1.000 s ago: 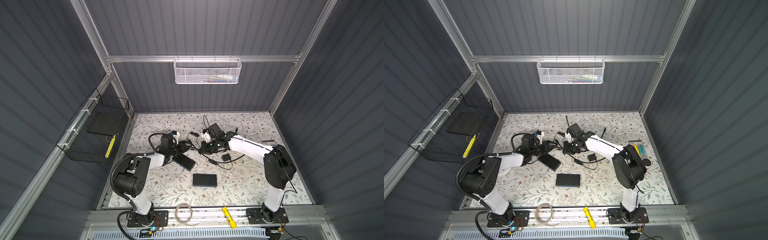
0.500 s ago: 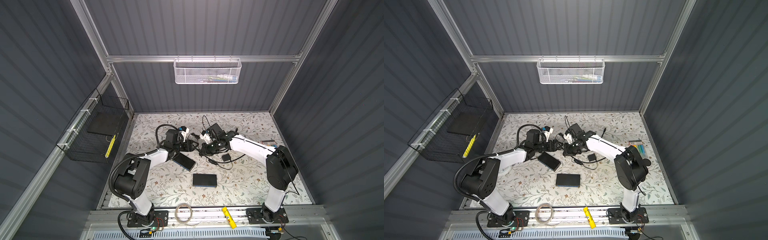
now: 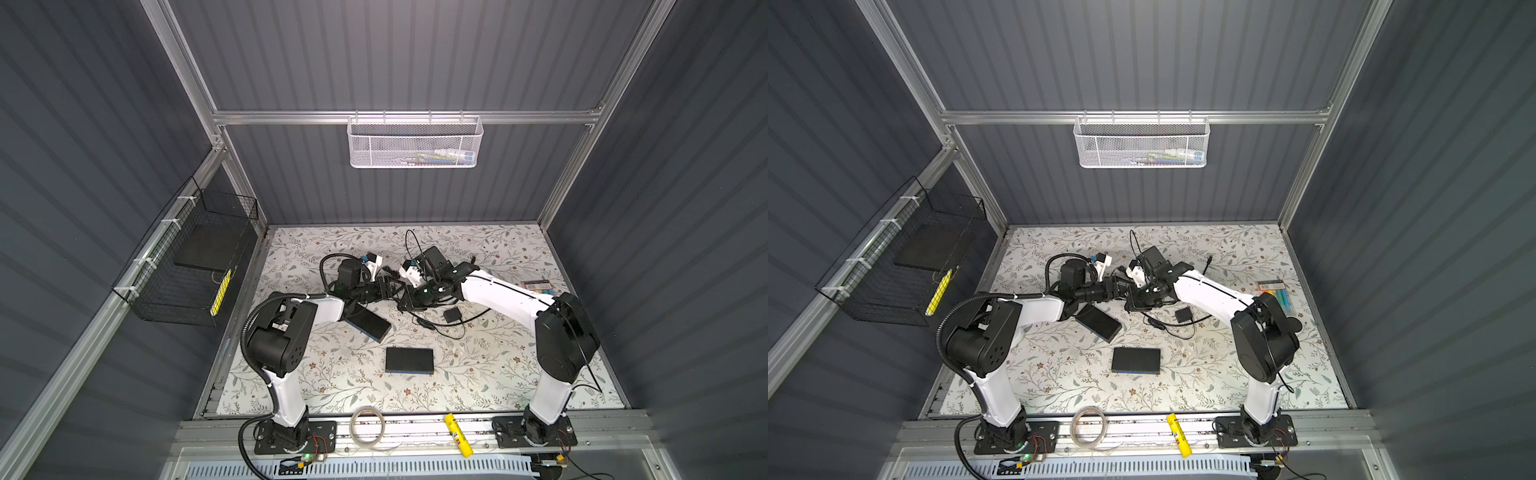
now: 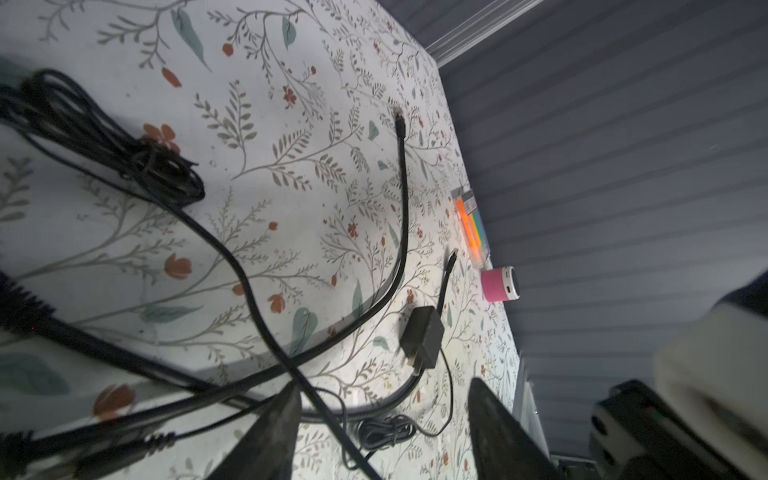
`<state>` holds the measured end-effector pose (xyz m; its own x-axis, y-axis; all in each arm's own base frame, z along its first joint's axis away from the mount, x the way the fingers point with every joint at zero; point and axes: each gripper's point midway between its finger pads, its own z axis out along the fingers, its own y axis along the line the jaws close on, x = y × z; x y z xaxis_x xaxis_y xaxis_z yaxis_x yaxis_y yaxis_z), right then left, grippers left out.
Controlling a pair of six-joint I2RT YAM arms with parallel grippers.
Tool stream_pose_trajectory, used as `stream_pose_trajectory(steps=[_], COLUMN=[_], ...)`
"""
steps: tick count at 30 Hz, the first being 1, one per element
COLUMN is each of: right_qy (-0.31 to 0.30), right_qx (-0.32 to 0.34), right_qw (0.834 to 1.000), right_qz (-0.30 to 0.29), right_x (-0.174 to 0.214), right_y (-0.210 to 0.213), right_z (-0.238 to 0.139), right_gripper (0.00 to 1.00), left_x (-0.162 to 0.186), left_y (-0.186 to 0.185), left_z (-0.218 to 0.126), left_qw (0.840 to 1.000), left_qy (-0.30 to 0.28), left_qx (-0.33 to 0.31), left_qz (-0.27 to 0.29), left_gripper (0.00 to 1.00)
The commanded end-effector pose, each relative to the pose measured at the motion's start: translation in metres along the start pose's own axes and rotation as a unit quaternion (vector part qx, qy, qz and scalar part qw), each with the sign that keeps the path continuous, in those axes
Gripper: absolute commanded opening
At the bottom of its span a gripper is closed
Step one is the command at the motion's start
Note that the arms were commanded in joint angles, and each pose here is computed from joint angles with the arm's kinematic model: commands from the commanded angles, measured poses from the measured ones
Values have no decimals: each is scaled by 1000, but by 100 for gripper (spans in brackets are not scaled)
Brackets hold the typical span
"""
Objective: Insert the plug into the switch port
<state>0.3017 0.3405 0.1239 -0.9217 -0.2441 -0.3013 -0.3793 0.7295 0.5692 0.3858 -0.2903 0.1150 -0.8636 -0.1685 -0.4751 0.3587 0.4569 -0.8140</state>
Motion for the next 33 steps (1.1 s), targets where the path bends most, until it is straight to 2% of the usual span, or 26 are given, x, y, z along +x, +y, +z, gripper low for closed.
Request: stream_pose_trajectory(steps=[1, 6, 15, 17, 20, 22, 25, 29, 33], right_qy=[-6, -16, -27, -27, -27, -35, -52, -83, -90], right_qx=[-2, -1, -2, 0, 12, 19, 41, 83, 152], right_qw=[1000, 1000, 1000, 1000, 1000, 999, 998, 991, 964], right_qz=[-6, -3, 1, 2, 1, -1, -11, -71, -200], right_x=[0, -4, -11, -11, -12, -15, -22, -36, -39], right_y=[1, 1, 2, 1, -6, -14, -35, -50, -48], right_z=[-3, -4, -4, -4, -11, -21, -44, -86, -111], right_gripper=[0, 0, 2, 7, 21, 31, 45, 47, 47], left_x=[-8, -2, 3, 3, 5, 7, 6, -1, -8], left_y=[-9, -6, -5, -5, -5, -3, -6, -4, -13], left_z=[6, 8, 7, 7, 5, 5, 3, -4, -9], left_qw=[1000, 999, 999, 999, 999, 999, 996, 993, 988], left_qy=[-10, -7, -1, 1, 8, 19, 49, 88, 129], left_qx=[24, 33, 33, 34, 31, 32, 60, 73, 79], left_qz=[-18, -32, -36, -37, -34, -32, -32, -27, 4], left_gripper=[57, 42, 23, 18, 11, 4, 1, 1, 3])
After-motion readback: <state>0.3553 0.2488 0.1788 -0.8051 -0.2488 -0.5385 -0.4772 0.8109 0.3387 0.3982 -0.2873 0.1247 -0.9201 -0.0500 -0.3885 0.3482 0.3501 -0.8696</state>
